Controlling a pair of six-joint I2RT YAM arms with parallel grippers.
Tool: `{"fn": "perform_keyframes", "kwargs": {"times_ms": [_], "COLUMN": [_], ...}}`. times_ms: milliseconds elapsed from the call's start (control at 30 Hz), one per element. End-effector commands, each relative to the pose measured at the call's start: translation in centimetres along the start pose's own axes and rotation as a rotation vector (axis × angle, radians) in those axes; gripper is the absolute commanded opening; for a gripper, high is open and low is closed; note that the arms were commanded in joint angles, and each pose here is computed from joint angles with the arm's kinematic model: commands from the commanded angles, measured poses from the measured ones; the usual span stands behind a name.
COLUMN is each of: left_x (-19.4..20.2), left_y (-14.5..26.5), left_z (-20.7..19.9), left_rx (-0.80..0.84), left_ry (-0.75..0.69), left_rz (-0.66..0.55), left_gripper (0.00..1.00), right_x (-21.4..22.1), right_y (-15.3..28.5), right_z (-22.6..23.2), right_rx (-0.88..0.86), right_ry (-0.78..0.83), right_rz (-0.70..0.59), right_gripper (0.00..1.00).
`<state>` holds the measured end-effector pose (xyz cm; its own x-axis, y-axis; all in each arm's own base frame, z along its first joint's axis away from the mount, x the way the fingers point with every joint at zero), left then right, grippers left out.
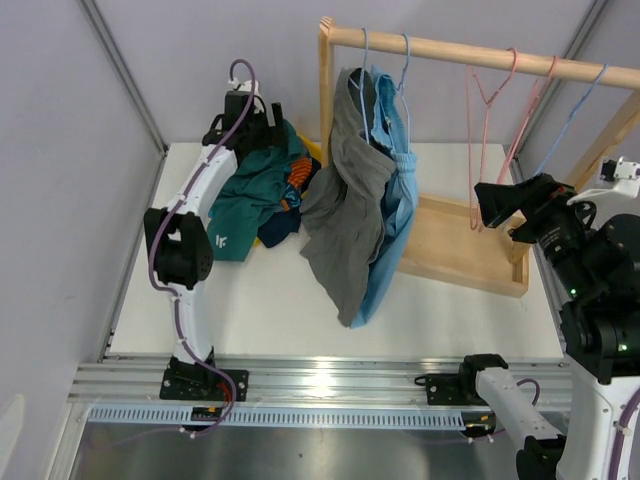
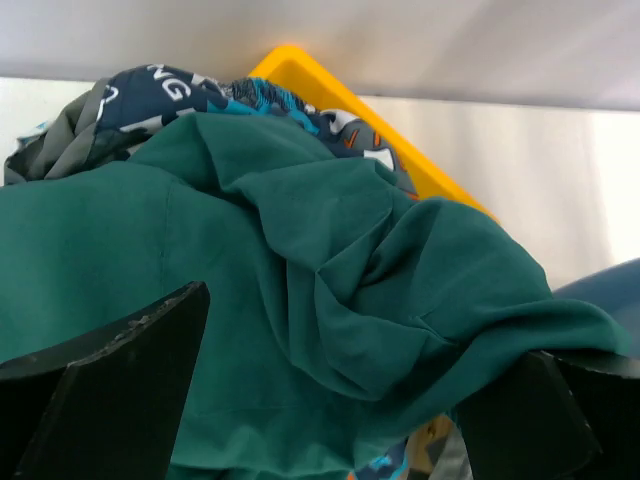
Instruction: Remove the shorts from the hanger
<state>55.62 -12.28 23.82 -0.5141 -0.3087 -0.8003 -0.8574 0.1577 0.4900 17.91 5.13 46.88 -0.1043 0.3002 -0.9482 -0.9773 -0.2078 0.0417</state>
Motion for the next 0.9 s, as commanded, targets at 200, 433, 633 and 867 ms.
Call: {"fn": "perform_keyframes", "kwargs": {"times_ms": [200,433,633,867], "left_x": [-7.6,-1.3,6.5,11.6], "left_y": [15.4,24.3,29.9,32.2], "left_z": [-3.3,-2.3,-0.3,1.3], "left_rx": [0.106,0.139,0.194,0.243], "left_ry": [0.012,-0.076,-0.06,-0.089], "left_rz": [-0.231,-0.24,-0.195,-0.181], "left_gripper": [0.99,0.99,0.99,0.99], "right_x": [-7.2,-5.0,-3.4,-1.1], "right_y": [-3.5,-11.8,-17.3,-20.3], "right_z": [6.1,8.1,8.1,7.6], "right_rx": [-0.355,-0.374,-0.289,-0.243], "right_ry": [-0.053,-0.001,0.04,0.021], "right_rz": [-0.17,-0.073,-0.022,0.014], "right_gripper": [0.99,0.99,0.99,0.86]}}
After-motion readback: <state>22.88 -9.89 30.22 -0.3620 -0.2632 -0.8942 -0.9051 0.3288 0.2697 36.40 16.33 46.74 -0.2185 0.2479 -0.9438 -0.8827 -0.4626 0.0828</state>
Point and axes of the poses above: each gripper's point midway between its finger pads, its own y axis back along the fingers, its own z axis along the line the jaws close on, x = y × z, the point moved 3 cm from there along y, back along the fingers, and after that the axes turned 9 degrees about y, right-handed, at the moved point
